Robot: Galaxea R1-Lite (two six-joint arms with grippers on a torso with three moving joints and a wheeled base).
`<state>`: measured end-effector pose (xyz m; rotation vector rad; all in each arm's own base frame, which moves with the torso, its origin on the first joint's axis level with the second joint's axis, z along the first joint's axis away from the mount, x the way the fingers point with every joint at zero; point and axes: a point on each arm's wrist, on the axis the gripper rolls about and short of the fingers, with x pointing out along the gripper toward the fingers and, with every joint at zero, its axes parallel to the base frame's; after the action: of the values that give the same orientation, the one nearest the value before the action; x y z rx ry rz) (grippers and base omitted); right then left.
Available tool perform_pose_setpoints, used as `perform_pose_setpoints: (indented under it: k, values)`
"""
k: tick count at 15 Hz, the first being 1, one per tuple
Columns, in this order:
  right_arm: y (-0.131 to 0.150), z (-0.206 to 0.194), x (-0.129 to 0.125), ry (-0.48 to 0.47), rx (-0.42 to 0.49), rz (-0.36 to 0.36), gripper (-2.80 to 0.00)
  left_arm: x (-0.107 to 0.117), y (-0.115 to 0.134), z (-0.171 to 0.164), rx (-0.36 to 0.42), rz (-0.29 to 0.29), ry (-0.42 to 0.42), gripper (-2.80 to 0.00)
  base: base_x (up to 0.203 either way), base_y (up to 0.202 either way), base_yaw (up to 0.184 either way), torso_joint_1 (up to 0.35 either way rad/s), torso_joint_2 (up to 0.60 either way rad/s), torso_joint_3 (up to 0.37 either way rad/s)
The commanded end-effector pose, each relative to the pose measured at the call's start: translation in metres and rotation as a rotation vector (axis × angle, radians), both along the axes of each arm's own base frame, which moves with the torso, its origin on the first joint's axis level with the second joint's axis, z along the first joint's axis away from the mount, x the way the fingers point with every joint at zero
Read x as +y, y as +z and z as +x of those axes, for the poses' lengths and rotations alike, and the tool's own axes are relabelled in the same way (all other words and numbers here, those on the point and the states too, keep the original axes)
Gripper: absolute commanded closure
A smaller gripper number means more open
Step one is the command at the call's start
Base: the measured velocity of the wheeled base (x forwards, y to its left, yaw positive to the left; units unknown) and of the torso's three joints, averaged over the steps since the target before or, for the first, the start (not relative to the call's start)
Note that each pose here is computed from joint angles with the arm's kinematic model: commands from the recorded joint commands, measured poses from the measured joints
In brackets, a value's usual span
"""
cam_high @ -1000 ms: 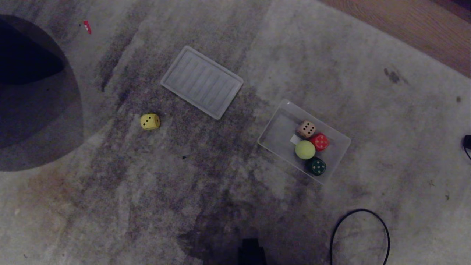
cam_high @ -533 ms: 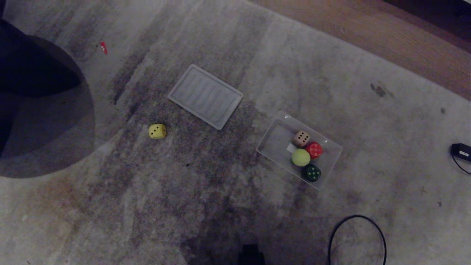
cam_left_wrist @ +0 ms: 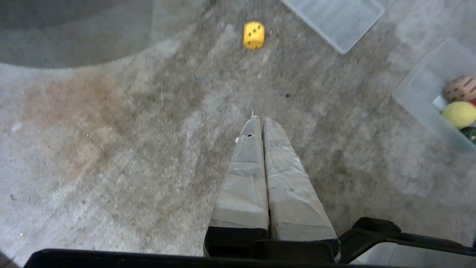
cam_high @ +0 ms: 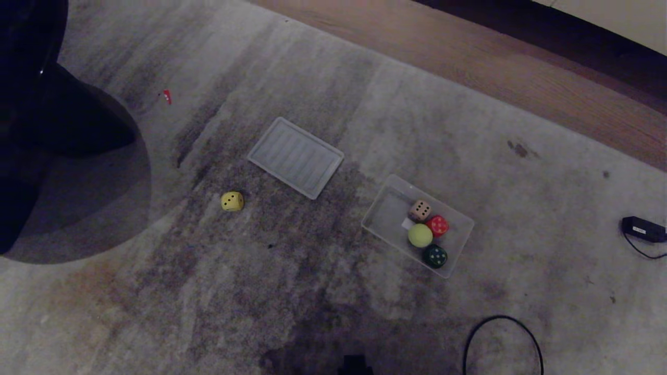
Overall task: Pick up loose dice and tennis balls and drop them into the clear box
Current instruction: Pick up toys out of the box
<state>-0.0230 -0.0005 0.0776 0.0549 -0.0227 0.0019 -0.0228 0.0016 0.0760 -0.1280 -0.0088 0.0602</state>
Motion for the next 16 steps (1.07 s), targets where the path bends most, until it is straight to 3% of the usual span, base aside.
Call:
perform_pose_setpoints:
  k: [1,16]
  values:
    - [-0.002,0.0007,0.0,0.0,0.009,0.002,0.0,0.0,-0.0003,0.0002,0.002,-0.001,0.001,0.0,0.0,0.0,0.0,0.002,0.0,0.203]
    - [-0.002,0.0007,0.0,0.0,0.009,0.0,0.0,0.0,-0.0003,0.0002,0.002,-0.001,0.001,0.0,0.0,0.0,0.0,0.003,0.0,0.203]
